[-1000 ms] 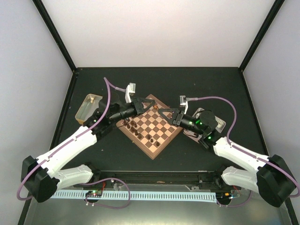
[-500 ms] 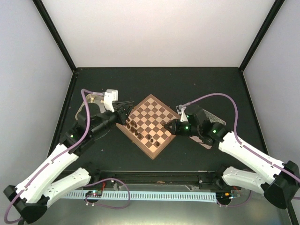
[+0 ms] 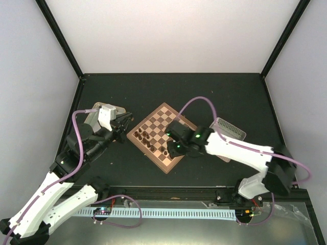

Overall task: Set up the chess pieces on the board
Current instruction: Place the chess piece on the chessboard.

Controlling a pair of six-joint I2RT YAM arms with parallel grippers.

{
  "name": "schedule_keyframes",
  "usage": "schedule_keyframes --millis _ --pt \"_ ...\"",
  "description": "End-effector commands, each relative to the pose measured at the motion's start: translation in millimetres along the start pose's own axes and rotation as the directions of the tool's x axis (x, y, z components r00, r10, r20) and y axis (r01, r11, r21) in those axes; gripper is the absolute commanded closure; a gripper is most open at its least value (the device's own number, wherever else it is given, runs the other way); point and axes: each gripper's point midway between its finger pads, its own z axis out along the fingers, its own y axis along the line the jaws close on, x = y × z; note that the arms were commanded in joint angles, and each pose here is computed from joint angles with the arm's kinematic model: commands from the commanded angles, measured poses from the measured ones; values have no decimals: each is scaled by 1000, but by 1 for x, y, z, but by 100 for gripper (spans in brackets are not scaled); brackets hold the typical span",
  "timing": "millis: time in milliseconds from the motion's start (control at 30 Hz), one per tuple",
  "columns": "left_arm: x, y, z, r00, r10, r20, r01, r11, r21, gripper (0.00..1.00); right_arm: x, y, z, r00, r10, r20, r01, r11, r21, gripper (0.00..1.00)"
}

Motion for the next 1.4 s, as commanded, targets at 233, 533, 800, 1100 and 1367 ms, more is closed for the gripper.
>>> schedule_keyframes --millis 233,533,800,1100,1367 --pt "-5 15 -12 995 82 50 -78 994 -79 98 23 22 45 973 -118 -197 154 972 176 96" --pt "-7 29 -21 994 83 68 -71 985 -154 99 43 13 58 942 -132 -309 200 959 201 94" --pt "-6 31 -20 995 77 64 -66 985 -159 98 39 8 70 934 -138 -329 228 939 255 89" --pt "-3 32 -18 996 73 53 -63 985 -160 99 34 9 67 942 -131 -309 218 939 266 72" --pt "-2 33 -18 996 69 49 -60 985 -159 98 29 9 65 952 -119 -282 198 941 273 73"
